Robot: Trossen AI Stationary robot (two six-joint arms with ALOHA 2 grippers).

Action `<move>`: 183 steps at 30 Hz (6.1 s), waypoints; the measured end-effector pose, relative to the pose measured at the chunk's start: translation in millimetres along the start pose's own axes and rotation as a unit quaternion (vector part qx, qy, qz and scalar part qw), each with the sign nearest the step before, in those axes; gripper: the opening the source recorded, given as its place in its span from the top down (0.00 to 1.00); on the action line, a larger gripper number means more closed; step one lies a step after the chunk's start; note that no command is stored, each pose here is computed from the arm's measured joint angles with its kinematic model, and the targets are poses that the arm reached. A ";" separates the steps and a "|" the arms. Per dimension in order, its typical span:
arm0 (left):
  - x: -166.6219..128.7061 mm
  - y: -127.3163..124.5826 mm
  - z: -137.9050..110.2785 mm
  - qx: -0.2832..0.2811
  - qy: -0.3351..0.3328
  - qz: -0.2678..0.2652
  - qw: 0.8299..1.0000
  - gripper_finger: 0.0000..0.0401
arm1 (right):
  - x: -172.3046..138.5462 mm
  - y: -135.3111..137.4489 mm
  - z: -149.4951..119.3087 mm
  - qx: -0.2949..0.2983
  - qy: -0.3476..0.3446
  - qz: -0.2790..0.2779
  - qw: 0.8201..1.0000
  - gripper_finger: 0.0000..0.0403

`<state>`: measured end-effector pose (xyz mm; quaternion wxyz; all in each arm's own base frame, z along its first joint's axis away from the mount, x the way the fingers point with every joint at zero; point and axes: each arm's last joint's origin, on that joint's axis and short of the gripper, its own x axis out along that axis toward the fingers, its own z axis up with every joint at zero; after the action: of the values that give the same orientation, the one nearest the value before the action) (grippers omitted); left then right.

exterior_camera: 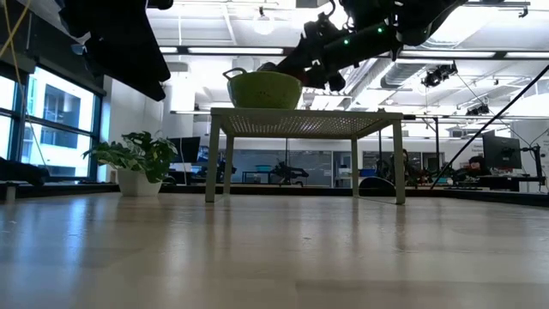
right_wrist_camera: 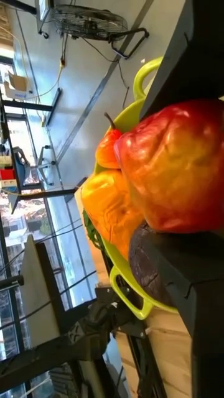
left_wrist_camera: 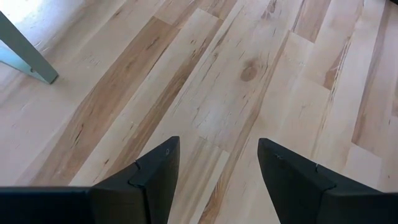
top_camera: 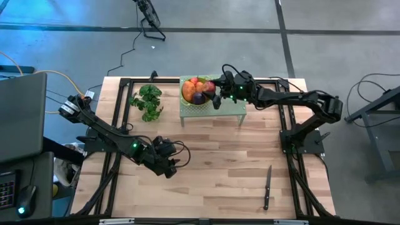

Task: Pick & Place Fruit
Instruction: Put the red apple into the green strainer bowl on the shelf, then put the black knife on the shelf

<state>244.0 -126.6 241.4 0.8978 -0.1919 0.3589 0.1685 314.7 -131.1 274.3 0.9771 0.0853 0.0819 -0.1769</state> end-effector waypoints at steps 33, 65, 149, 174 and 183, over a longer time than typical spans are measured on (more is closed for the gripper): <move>-0.1 0.1 0.0 0.000 0.001 0.000 1.000 0.47 | -40.6 37.3 43.5 -0.093 -0.109 0.115 0.983 0.04; -0.1 -0.2 0.4 -0.001 -0.003 0.000 1.000 0.47 | -117.2 160.4 -18.6 0.168 0.233 0.150 0.946 0.04; -3.1 -16.3 18.5 0.149 -0.121 -0.032 0.981 0.47 | -241.3 277.9 -226.8 0.417 0.559 -0.362 0.618 0.20; -3.6 -17.7 20.0 0.141 -0.129 -0.037 0.981 0.47 | -250.4 275.5 -232.6 0.388 0.541 -0.361 0.653 0.49; -3.6 -17.7 20.1 0.141 -0.129 -0.038 0.981 0.47 | -250.2 275.6 -233.0 0.389 0.542 -0.361 0.652 0.64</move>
<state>261.0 -133.2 261.3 0.9602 -0.0532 0.2530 0.1055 152.3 251.8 133.3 0.4957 0.5016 0.5448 -0.4537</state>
